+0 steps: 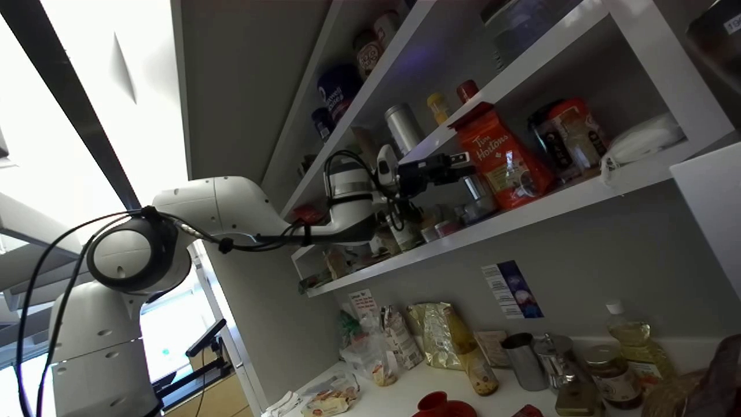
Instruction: Remove the orange packet from the shelf
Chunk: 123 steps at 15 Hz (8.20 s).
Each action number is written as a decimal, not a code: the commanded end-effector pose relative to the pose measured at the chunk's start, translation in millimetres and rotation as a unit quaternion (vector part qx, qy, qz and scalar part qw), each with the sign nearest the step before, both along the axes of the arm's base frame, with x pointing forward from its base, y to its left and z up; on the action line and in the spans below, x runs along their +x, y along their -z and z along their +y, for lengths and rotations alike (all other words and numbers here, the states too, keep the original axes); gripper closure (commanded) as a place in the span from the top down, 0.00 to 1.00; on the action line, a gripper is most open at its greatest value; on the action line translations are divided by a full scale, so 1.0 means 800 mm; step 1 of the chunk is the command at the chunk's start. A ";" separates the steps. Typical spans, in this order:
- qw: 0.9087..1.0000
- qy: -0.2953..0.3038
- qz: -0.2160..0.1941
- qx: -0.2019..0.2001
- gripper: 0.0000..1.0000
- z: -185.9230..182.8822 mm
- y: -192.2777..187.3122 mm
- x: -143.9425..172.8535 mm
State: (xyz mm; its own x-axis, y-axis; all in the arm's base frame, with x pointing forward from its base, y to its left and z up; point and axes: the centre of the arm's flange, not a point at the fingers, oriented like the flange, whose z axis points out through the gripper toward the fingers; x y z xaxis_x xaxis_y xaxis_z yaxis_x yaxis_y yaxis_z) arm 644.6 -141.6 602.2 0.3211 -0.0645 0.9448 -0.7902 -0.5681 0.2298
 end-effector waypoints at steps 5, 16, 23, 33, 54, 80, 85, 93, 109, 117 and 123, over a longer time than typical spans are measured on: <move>0.998 0.020 -0.049 -0.026 1.00 -0.017 -0.015 0.024; 0.998 0.012 -0.066 -0.021 0.59 -0.034 0.001 0.042; 0.998 0.008 -0.065 -0.019 0.05 -0.034 -0.003 0.037; 0.999 -0.006 -0.039 -0.010 0.02 -0.008 -0.015 0.012; 0.926 -0.327 0.189 0.017 0.02 0.266 -0.046 -0.200; 0.679 -0.695 0.220 0.091 0.02 0.537 0.258 -0.264; 0.669 -0.710 0.199 0.095 0.03 0.545 0.294 -0.277; 0.678 -0.692 0.225 0.107 0.03 0.529 0.354 -0.229; 0.681 -0.706 0.155 0.117 0.03 0.596 0.435 -0.177; 0.684 -0.714 0.114 0.097 0.03 0.583 0.478 -0.191; 0.675 -0.724 0.116 0.083 0.03 0.565 0.510 -0.205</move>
State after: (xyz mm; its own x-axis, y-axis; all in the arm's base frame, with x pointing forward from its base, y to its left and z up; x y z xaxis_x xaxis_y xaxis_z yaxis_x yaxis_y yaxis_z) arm 484.9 313.4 202.2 0.3347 0.3791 0.8627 0.6571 -0.7501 0.0747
